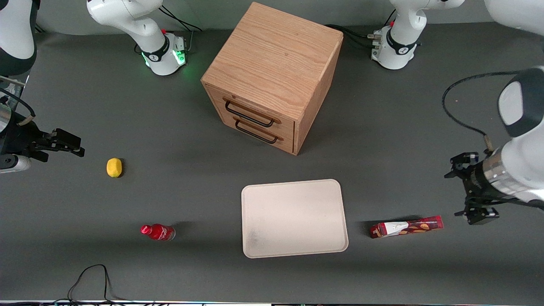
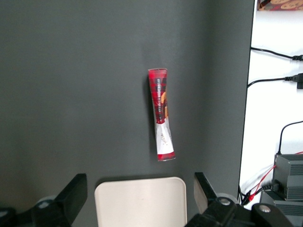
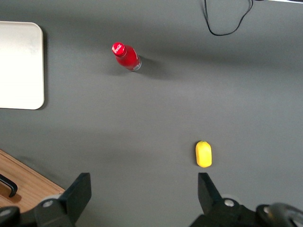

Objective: Place red cookie box on tray
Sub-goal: 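Lower the open left gripper over the box and close on it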

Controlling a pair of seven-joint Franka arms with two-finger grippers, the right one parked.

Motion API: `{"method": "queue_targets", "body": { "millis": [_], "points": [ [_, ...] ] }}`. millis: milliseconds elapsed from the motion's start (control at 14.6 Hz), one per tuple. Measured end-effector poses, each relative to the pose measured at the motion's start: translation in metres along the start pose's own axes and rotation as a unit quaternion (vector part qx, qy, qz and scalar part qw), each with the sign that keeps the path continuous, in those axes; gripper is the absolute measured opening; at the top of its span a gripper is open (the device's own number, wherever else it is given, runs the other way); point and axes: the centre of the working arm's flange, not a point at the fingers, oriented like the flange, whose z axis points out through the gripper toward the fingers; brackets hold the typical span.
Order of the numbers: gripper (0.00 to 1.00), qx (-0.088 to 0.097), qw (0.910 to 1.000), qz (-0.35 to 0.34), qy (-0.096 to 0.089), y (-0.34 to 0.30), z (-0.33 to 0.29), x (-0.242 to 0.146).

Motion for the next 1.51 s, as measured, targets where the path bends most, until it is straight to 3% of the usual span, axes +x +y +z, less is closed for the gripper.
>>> {"method": "queue_targets", "body": {
  "millis": [342,616,1027,1507],
  "points": [
    [1.00,-0.013,0.9985,-0.054,0.000,0.008,0.090,-0.009],
    [1.00,-0.013,0.9981,-0.058,0.013,0.014,0.150,-0.010],
    [1.00,-0.042,0.9978,-0.051,0.010,0.025,0.212,-0.015],
    [1.00,-0.035,0.9983,-0.041,0.023,0.024,0.264,-0.014]
  ]
}}
